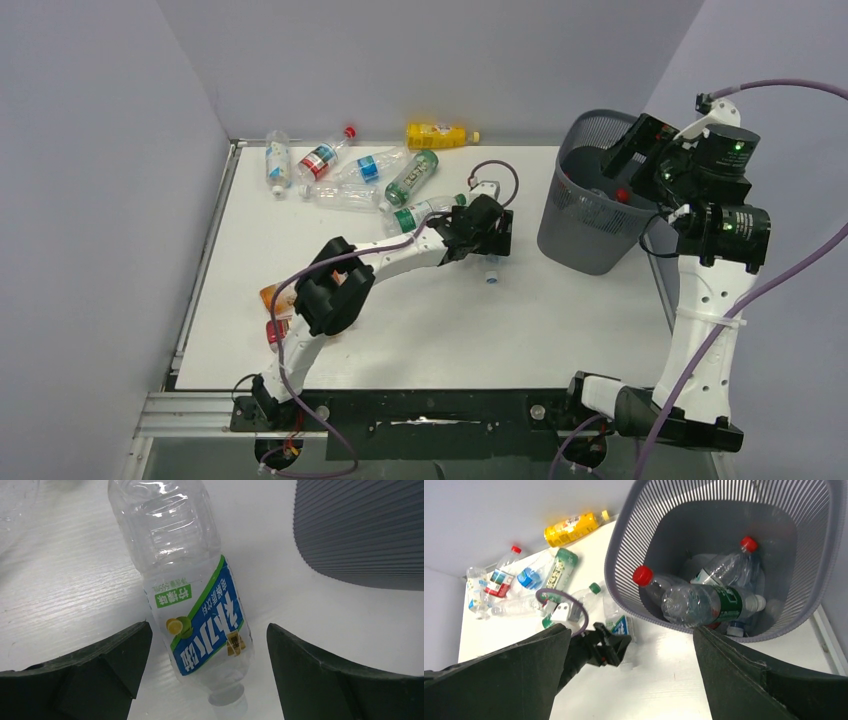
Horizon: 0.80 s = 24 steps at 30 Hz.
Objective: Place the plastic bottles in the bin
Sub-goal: Pick up the plastic bottle at the center of the board.
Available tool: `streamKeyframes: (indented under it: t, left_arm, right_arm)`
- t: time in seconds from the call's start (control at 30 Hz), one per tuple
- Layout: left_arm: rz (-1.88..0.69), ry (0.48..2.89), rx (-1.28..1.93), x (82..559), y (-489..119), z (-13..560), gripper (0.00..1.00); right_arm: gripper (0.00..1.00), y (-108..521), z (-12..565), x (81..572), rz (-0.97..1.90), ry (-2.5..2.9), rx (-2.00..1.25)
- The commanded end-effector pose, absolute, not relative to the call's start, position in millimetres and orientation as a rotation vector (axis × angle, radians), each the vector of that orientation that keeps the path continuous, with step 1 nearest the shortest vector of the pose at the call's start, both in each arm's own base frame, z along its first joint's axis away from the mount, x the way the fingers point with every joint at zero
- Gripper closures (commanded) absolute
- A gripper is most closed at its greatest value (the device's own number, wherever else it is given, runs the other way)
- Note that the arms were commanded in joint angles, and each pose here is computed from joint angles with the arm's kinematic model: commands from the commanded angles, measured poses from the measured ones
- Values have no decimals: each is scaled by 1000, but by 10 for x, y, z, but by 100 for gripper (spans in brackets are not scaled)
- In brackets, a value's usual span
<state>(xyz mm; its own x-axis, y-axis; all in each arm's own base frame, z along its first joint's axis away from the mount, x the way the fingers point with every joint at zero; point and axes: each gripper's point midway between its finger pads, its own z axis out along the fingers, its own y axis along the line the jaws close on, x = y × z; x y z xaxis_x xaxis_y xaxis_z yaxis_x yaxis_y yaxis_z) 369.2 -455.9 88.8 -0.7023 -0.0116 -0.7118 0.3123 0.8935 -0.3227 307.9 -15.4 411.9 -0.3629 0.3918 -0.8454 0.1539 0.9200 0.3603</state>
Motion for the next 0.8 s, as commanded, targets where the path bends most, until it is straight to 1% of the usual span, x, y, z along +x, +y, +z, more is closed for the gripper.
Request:
streamKeyframes:
  t: [0.0,0.1,0.27,0.3,0.43,0.47,0.53,0.63,0.77]
  left_arm:
    - [-454,2296,163,3806,-4607,783,14]
    - [-371,2311,166,3852,-4562,654,14]
    - [-313,2347,183,3816,-4503,471,14]
    - [-311,2349,186,3793,-4489,462,16]
    - [-325,2341,202,3672,-4417,521,31]
    - [-330,2337,213,3632,-4409,553,36]
    - [-333,2335,242,3542,-4388,606,41]
    - [-324,2329,291,3388,-4351,723,45]
    - [-342,2316,331,3159,-4317,900,46]
  right_arm:
    - [0,-21,4136,2951,303,1935,329]
    - [0,7,4105,2895,309,1942,317]
    - [0,72,3995,2809,333,1960,308]
    - [0,84,3969,2793,339,1963,309]
    - [0,111,3847,2734,349,1979,315]
    - [0,114,3829,2726,351,1979,317]
    - [0,137,3792,2710,362,1976,315]
    - [0,193,3748,2681,395,1971,305]
    - [0,268,3667,2669,435,1978,293]
